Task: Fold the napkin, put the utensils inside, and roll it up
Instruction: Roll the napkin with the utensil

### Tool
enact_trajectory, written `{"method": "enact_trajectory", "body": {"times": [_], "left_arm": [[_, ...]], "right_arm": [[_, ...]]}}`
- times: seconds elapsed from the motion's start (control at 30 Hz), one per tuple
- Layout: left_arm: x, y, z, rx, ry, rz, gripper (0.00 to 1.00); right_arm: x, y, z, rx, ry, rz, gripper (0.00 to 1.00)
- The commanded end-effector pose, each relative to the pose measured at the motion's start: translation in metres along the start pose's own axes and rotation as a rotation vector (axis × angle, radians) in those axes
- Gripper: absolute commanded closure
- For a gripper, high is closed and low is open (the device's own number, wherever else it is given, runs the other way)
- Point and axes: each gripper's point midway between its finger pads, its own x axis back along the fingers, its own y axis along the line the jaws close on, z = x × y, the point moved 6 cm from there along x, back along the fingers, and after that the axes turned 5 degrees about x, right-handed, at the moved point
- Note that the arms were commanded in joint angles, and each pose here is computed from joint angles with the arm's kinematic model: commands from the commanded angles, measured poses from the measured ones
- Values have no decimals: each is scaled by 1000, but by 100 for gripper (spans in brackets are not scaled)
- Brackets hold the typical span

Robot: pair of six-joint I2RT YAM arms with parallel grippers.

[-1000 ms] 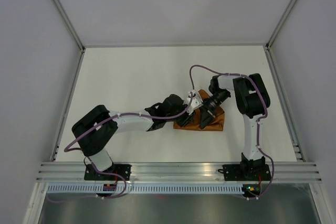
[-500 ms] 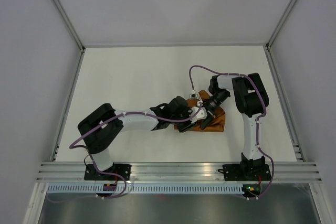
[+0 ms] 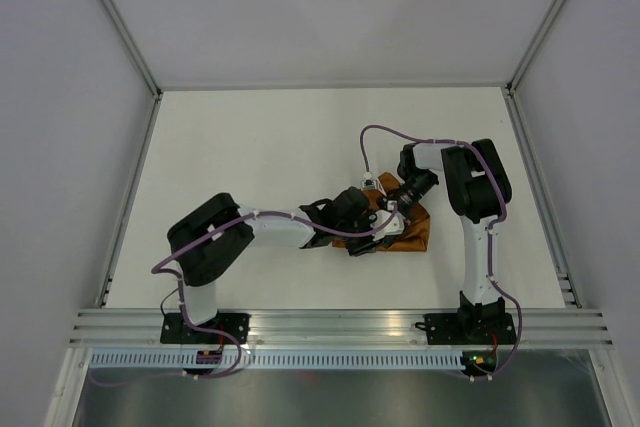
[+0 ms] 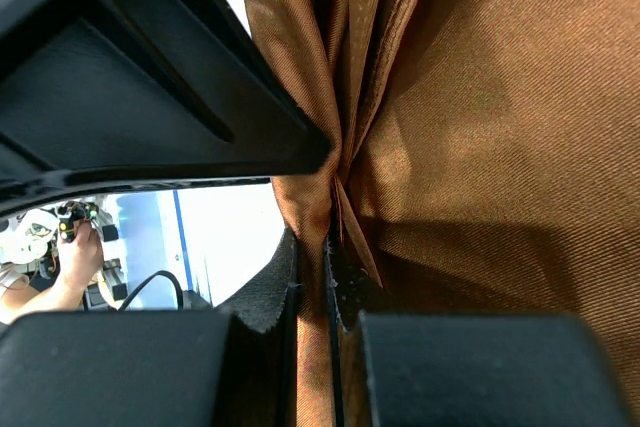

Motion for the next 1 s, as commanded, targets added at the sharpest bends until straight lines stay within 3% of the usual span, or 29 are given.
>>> {"method": "enact_trajectory", "body": {"times": [0.0, 0.27, 0.37, 0.4, 0.5, 0.6, 0.7, 0.97], "left_arm": [[-11, 0, -6, -65, -15, 18, 57], [-21, 1, 1, -62, 18, 31, 59], [-24, 0, 4, -36, 50, 50, 79], [-25, -1, 5, -24, 64, 60, 88], [-25, -5, 9, 26, 99, 86, 98], [-25, -8, 15, 63, 128, 98, 98], [-25, -9, 20, 107, 153, 99, 98], [-23, -8, 22, 200, 185, 95, 98]], "right_arm": [[1, -41, 12, 130, 98, 113, 100], [1, -42, 11, 126, 96, 121, 100], [4, -45, 6, 124, 91, 161, 99], [9, -44, 2, 119, 82, 190, 93], [23, -41, -10, 152, 54, 273, 78], [44, -30, -29, 170, -15, 324, 62], [70, -22, -45, 158, -90, 408, 54], [149, -22, -43, -25, -280, 696, 54]]}}
